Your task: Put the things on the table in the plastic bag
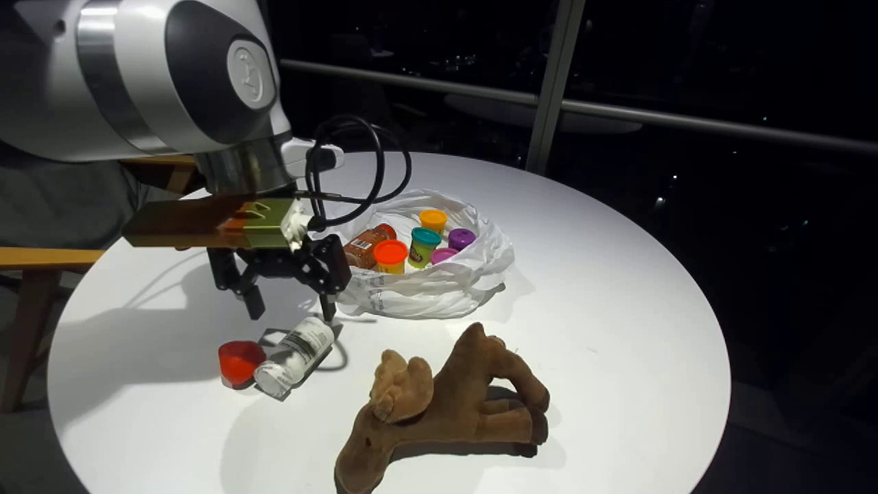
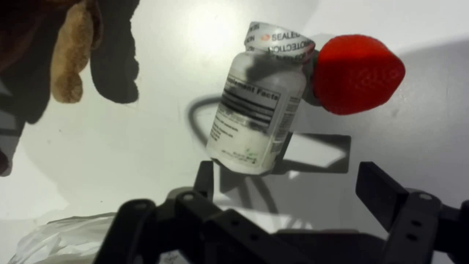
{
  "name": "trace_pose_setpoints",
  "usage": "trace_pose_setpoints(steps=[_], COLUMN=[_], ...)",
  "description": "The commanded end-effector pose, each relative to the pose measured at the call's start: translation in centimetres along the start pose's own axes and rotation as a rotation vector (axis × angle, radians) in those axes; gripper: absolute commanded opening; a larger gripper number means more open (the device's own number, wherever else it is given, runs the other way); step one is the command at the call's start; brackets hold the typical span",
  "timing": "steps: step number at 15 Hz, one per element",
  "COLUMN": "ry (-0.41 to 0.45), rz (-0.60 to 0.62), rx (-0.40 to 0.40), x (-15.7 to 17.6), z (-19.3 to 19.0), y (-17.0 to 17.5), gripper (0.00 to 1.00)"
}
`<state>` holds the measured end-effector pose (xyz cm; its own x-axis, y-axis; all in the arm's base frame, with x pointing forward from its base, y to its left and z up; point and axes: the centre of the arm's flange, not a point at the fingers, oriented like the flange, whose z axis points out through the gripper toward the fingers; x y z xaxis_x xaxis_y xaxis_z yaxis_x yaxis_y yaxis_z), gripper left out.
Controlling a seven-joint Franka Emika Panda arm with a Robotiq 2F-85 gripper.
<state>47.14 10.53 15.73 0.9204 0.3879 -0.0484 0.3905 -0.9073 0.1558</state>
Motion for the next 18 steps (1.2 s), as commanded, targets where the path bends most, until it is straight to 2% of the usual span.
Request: trace_pose_setpoints(steps=[1,7,11,12,13,16,18], ry=[0.028,0.066,0.045,0.04,0.038,0.042,0.041], rz=[0.014,0.086,0.126,0.137,0.147,0.183,0.204], rx=[0.013,0.035,0.036,0.03,0.025,0.009,-0.003], x=[-2.8,-2.2,-1.9,-2.1,-2.4,-3.2,-3.5], z=[-0.6,1.5,1.6,1.6,1.5,0.7,0.2], y=[-0.2,0.9,2.0,2.1,2.3,3.0,3.0], gripper=[1.0,1.0,1.0,0.93,0.75,0.49,0.35])
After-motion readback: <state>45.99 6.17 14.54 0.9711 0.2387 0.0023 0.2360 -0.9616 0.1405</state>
